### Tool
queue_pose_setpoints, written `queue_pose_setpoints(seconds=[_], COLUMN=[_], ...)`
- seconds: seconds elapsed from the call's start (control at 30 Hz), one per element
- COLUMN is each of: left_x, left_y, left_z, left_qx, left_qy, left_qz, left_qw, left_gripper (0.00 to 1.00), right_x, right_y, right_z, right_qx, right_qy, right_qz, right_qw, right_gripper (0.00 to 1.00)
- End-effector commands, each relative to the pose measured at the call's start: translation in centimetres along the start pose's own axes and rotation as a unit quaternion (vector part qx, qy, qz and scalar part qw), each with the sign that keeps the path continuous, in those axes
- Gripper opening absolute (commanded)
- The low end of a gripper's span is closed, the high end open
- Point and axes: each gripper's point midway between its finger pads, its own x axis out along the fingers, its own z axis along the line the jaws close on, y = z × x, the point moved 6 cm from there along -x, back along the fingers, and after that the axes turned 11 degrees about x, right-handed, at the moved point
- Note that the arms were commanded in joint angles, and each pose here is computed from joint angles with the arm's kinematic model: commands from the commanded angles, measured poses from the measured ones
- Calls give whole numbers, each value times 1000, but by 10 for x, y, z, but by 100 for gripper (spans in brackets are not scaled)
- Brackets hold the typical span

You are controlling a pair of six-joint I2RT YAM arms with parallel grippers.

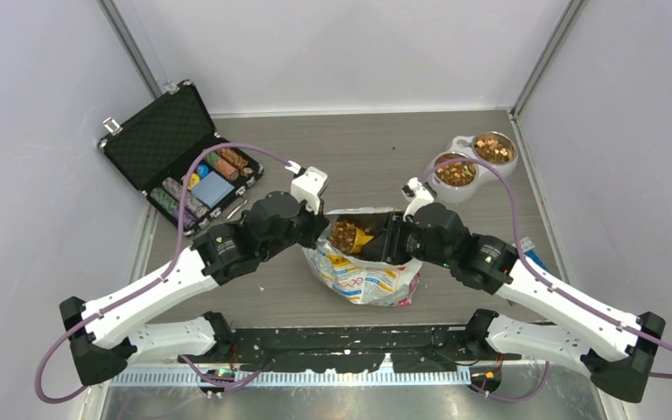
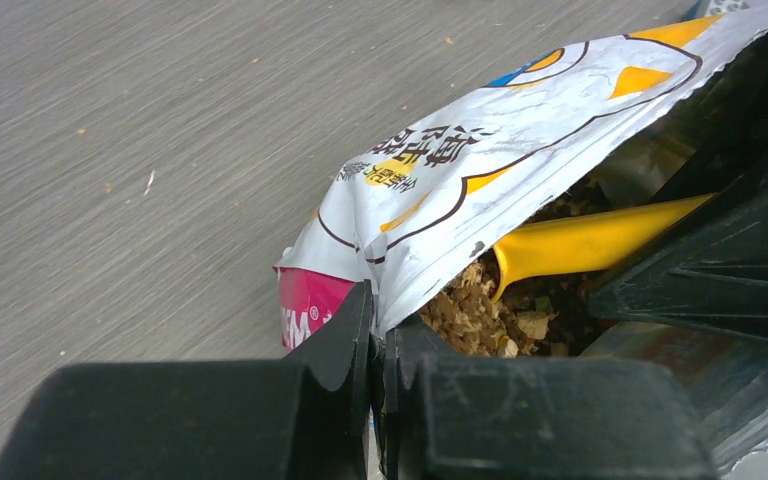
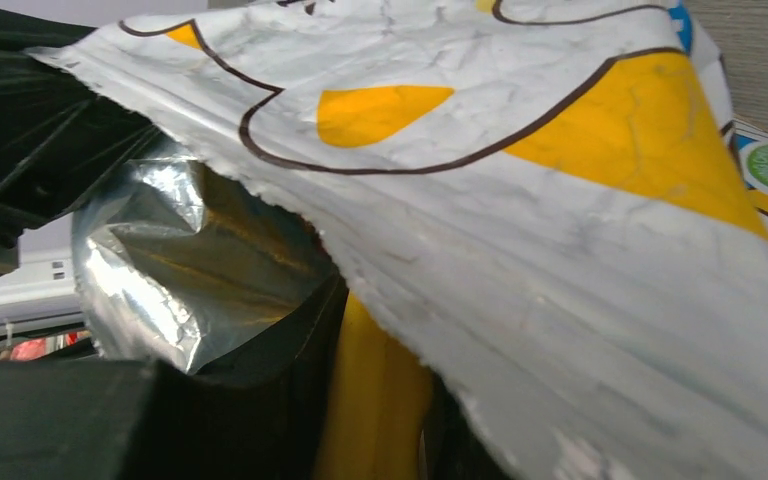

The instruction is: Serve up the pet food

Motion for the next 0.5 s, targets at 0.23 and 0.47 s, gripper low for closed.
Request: queue_pose_setpoints(seconds=[0.23, 0.47], left_x=[-7, -4], left_y=[-40, -45], left_z=[11, 2], left_qx=[-14, -14], left_qy=[-28, 5], left_qz=[-71, -68], left_qw=[997, 998], left_gripper=[0, 0], right_x=[-59, -27], right_y=[-49, -48], right_z=[44, 70], right_qx=[57, 22], right_qy=[-102, -100], right_qz=[-142, -81], right_qw=[983, 991], right_gripper=[5, 5])
